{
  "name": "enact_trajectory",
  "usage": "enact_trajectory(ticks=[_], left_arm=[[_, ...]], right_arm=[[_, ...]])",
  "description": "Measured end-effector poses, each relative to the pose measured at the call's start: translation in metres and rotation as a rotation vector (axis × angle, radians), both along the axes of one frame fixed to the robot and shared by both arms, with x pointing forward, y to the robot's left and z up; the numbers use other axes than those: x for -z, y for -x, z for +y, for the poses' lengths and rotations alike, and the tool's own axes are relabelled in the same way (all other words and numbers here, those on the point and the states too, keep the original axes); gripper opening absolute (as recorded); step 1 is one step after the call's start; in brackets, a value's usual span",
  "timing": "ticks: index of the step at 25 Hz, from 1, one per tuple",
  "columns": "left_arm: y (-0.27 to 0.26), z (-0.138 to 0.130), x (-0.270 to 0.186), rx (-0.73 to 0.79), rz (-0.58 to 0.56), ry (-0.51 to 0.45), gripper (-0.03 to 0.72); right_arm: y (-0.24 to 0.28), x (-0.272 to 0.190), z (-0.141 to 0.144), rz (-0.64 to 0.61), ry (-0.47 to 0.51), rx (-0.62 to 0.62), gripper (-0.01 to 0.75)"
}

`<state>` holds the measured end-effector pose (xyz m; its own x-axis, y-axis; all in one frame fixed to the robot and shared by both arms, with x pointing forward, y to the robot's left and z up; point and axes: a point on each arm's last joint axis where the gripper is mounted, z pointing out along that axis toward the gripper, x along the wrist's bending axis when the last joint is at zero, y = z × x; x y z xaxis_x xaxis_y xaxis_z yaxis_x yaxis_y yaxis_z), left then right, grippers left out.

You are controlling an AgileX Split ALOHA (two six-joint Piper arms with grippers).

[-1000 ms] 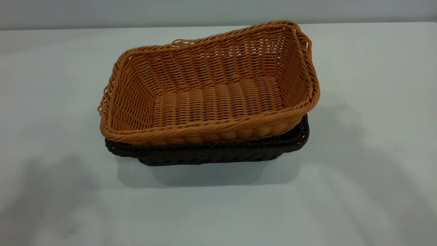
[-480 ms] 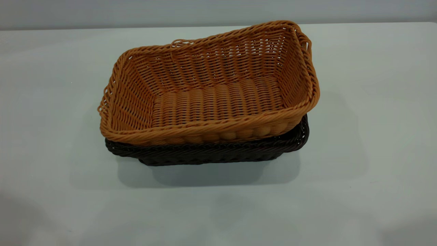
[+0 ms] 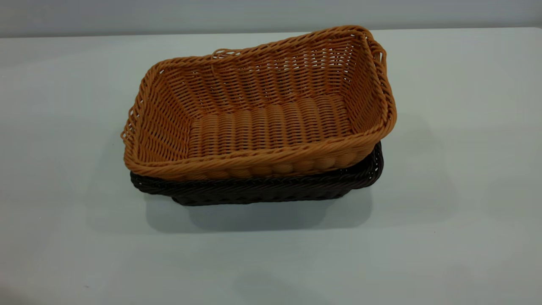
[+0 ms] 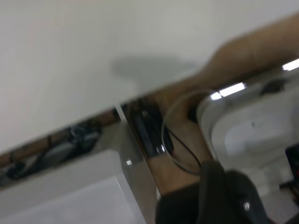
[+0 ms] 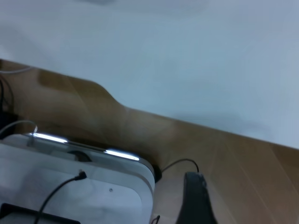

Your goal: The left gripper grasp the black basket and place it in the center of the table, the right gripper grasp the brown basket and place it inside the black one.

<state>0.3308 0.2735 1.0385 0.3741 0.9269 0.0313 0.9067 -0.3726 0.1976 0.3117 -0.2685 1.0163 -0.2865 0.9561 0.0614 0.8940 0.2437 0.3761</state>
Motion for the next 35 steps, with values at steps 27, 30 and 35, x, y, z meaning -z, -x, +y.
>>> enact_trajectory(ticks=[27, 30, 35], left_arm=[[0.097, 0.029, 0.005, -0.267, -0.62, 0.169, 0.372], [0.106, 0.029, 0.006, -0.33, -0.689, 0.161, 0.372], [0.107, 0.027, 0.006, -0.389, -0.698, 0.143, 0.372]], right_arm=[[0.037, -0.016, -0.018, -0.303, -0.098, 0.118, 0.454], [0.053, -0.02, -0.022, -0.416, -0.124, 0.158, 0.454], [0.079, -0.021, -0.027, -0.591, -0.159, 0.195, 0.454]])
